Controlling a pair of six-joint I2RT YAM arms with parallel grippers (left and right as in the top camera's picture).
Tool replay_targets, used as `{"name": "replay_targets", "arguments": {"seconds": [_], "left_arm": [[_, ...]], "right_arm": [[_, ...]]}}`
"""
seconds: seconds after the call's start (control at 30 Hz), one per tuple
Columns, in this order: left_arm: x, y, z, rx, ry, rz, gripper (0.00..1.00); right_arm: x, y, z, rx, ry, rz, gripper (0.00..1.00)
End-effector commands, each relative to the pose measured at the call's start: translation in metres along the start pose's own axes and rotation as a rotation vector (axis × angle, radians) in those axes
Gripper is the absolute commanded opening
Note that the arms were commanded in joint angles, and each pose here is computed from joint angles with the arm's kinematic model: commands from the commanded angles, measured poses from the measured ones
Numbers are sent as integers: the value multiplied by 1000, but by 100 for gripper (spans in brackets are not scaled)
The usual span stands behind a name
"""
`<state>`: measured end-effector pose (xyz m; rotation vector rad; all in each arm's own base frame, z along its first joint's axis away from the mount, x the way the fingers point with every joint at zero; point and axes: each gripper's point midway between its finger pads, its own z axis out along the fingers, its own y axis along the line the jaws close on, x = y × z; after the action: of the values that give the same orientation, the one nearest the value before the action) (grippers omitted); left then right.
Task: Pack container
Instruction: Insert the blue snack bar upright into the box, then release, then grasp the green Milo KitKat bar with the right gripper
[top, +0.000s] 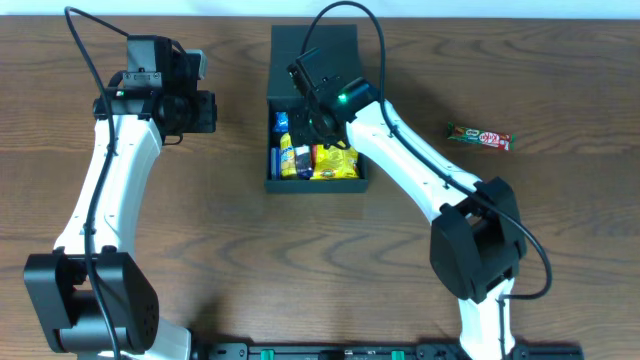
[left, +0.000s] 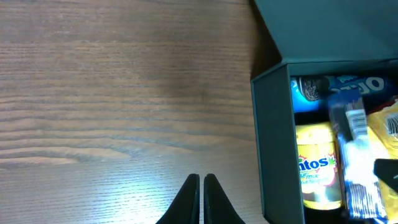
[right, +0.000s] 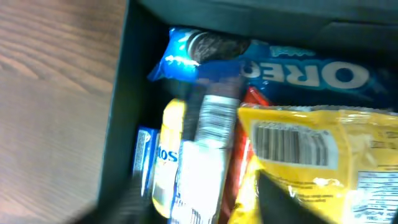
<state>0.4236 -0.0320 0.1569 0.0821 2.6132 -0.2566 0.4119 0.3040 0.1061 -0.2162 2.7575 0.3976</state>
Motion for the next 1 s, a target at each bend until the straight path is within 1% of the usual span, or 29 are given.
{"name": "replay_targets", "arguments": {"seconds": [0.0,0.03,0.07,0.13,0.2,0.33,0.43,0.5,0.63,0.7,0.73,0.8,0.9,0.97], "left_arm": [[1,0,1,3,5,-2,6],[1,0,1,3,5,-2,6],[1,0,1,3,5,-2,6],[1,0,1,3,5,-2,6],[1,0,1,3,5,-2,6],[1,0,1,3,5,-2,6],[1,0,1,3,4,-2,6],[1,0,1,4,4,-2,6],[1,0,1,4,6,-3,6],[1,0,1,4,5,-3,6],[1,0,1,4,5,-2,6],[1,0,1,3,4,-2,6],[1,0,1,3,4,-2,6],[1,0,1,3,4,-2,6]], "right_arm": [[-9,-8,0,31,-29,13,90],[-11,-8,-1,30,-34,15,96],[-13,-8,-4,28,-41,16,99],[-21,-8,-13,21,-64,19,99],[-35,-15,-29,45,-117,-1,99],[-69,-54,-76,224,-266,-77,99],[-89,-89,-105,357,-317,-233,99],[-94,-115,-111,407,-301,-266,99],[-90,-186,-113,472,-239,-102,99],[-85,-218,-110,473,-197,-55,99],[-82,-231,-109,468,-171,-65,99],[-75,-252,-104,431,-104,-170,99],[-60,-271,-97,339,-17,-351,99],[-51,-286,-97,304,20,-394,99]]}}
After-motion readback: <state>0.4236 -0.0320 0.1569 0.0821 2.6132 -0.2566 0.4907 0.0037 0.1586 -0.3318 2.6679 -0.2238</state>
